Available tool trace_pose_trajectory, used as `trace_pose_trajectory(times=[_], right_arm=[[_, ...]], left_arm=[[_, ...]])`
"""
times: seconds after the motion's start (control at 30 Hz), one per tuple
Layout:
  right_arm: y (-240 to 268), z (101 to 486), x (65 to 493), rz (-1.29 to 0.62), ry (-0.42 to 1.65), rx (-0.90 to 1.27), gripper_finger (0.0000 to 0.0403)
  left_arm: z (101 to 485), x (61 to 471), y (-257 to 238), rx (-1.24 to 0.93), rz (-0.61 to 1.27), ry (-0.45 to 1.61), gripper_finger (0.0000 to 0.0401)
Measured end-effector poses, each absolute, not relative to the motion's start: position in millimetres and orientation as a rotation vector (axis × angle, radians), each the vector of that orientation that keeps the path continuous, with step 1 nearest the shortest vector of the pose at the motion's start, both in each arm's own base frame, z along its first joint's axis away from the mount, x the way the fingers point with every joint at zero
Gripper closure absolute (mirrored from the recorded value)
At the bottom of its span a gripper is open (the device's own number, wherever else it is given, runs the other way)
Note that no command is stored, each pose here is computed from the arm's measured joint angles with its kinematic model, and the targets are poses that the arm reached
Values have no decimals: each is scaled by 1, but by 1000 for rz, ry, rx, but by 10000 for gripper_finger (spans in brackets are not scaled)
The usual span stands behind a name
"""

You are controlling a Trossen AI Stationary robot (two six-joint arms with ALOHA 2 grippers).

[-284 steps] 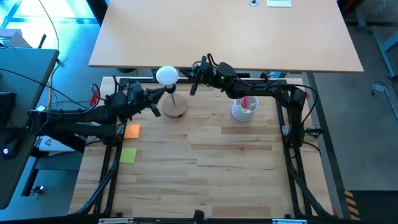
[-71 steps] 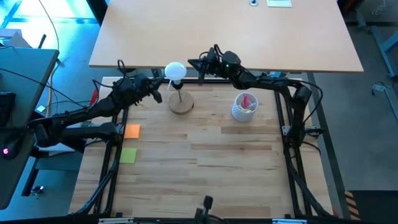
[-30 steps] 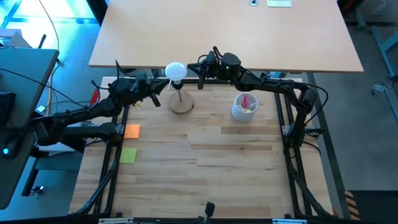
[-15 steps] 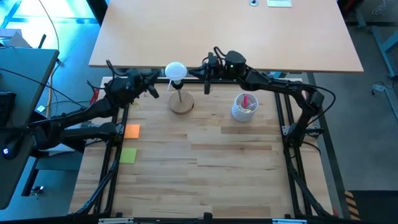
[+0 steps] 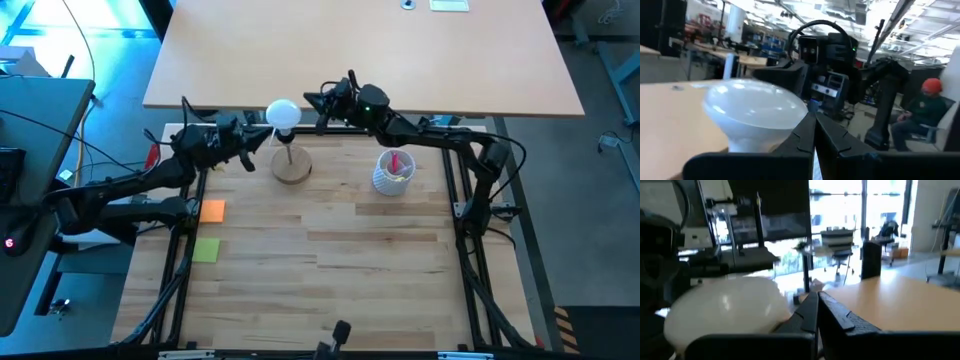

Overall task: Screw lightbulb
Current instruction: Remove the lightbulb from the lamp

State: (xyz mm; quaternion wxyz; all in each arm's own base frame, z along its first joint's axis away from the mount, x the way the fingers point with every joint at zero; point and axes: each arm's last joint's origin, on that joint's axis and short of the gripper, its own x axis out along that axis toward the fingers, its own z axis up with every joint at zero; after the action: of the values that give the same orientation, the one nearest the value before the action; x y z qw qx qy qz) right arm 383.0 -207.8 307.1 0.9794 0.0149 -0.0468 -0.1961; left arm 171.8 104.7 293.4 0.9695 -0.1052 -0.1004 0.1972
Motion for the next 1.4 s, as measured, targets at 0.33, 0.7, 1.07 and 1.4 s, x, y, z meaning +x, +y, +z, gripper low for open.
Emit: trace_pose_trajectory(times=[0.33, 0.7, 1.07, 1.4], right_arm=[[-186, 329, 370, -141, 7, 36, 403], [-186, 309, 388, -332, -1, 46, 403], [-189, 315, 381, -419, 14, -45, 403], [-172, 317, 383, -263, 69, 20, 403]], left_arm=[[296, 149, 116, -99, 740, -171, 401], [288, 169, 129, -193, 505, -217, 401], [296, 164, 107, -170, 552, -223, 401], [291, 170, 123, -118, 636, -232, 401]])
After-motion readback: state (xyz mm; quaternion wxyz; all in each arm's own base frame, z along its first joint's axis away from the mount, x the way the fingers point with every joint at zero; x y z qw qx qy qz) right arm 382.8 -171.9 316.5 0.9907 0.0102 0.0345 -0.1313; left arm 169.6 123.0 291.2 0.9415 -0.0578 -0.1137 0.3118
